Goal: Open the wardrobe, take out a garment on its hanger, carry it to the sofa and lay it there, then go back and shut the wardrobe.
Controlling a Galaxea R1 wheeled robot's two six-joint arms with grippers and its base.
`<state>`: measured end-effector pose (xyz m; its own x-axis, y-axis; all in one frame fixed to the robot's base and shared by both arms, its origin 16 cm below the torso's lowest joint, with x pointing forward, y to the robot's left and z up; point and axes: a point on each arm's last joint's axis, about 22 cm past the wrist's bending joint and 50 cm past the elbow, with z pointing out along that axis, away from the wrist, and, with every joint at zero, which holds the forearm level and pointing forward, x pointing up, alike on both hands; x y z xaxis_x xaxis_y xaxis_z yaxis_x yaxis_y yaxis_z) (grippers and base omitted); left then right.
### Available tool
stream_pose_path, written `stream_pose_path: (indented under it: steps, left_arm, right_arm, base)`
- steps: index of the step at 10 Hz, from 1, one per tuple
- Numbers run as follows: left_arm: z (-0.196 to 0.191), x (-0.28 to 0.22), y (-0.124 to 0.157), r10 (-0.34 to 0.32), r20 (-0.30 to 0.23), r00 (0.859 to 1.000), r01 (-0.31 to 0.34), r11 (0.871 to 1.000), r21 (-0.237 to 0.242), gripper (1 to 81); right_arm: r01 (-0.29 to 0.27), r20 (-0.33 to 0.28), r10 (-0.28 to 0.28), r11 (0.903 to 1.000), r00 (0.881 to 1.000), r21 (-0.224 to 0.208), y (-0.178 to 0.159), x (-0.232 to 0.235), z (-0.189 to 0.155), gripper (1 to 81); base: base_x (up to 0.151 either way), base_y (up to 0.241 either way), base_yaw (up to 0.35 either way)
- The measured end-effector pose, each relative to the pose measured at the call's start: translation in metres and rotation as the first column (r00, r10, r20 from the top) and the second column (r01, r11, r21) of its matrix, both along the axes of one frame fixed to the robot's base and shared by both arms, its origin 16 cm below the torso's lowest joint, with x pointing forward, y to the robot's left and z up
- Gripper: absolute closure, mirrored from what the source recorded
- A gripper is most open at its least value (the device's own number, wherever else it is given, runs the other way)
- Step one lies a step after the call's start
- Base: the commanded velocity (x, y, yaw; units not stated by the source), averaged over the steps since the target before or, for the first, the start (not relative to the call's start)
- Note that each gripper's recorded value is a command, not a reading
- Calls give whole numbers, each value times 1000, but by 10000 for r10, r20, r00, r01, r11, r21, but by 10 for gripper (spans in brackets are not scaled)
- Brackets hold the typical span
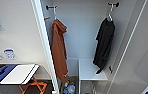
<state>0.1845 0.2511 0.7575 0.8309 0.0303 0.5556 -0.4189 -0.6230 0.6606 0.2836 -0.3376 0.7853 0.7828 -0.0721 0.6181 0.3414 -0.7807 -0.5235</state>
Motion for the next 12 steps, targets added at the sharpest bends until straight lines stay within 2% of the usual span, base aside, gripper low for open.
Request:
stream_pose_path:
  steps: [1, 2, 3, 4, 5, 6, 8, 11, 12]
  left_arm:
    - [-21, -9, 7, 48, -228, 9997, -41, 9995, 299, 10]
    - [-38, -12, 8, 140, -327, 9994, -125, 9989, 441, 10]
    - [-58, -21, 10, 244, -567, 9981, -210, 9980, 594, 10]
    - [-75, -31, 8, 283, -781, 9965, -226, 9971, 731, 10]
    - [-91, -35, 2, 330, -898, 9954, -259, 9965, 790, 10]
    - [-104, -41, -7, 387, -1079, 9934, -307, 9968, 742, 10]
    - [-132, -43, -19, 564, -1301, 9899, -449, 9949, 899, 10]
    - [-165, -46, -42, 836, -1683, 9822, -671, 9926, 1015, 10]
    - [-175, -44, -49, 959, -1748, 9799, -778, 9911, 1078, 10]
  right_arm:
    - [-414, -1934, 329, 9983, 9806, -400, -1, -73, -51, 10]
    - [-267, -2229, 155, 9985, 9747, -474, -6, -86, -63, 10]
    - [198, -1898, -334, 9971, 9813, -730, -27, -73, -68, 10]
    - [505, -2024, -728, 9923, 9766, -1130, -51, -77, -80, 10]
    - [696, -2306, -985, 9891, 9680, -1300, -60, -92, -97, 10]
    - [779, -2618, -1090, 9889, 9589, -1263, -54, -105, -115, 10]
    - [1026, -2841, -1223, 9912, 9510, -834, -24, -110, -144, 10]
    - [1102, -3700, -1296, 9912, 9199, -734, 11, -150, -192, 10]
    - [1079, -3930, -1220, 9925, 9114, -579, 30, -158, -203, 10]
  base:
    - [0, 0, 0]
    - [0, 0, 0]
    - [0, 0, 0]
    - [0, 0, 0]
    - [0, 0, 0]
    - [0, 0, 0]
    - [0, 0, 0]
    - [0, 0, 0]
    - [0, 0, 0]
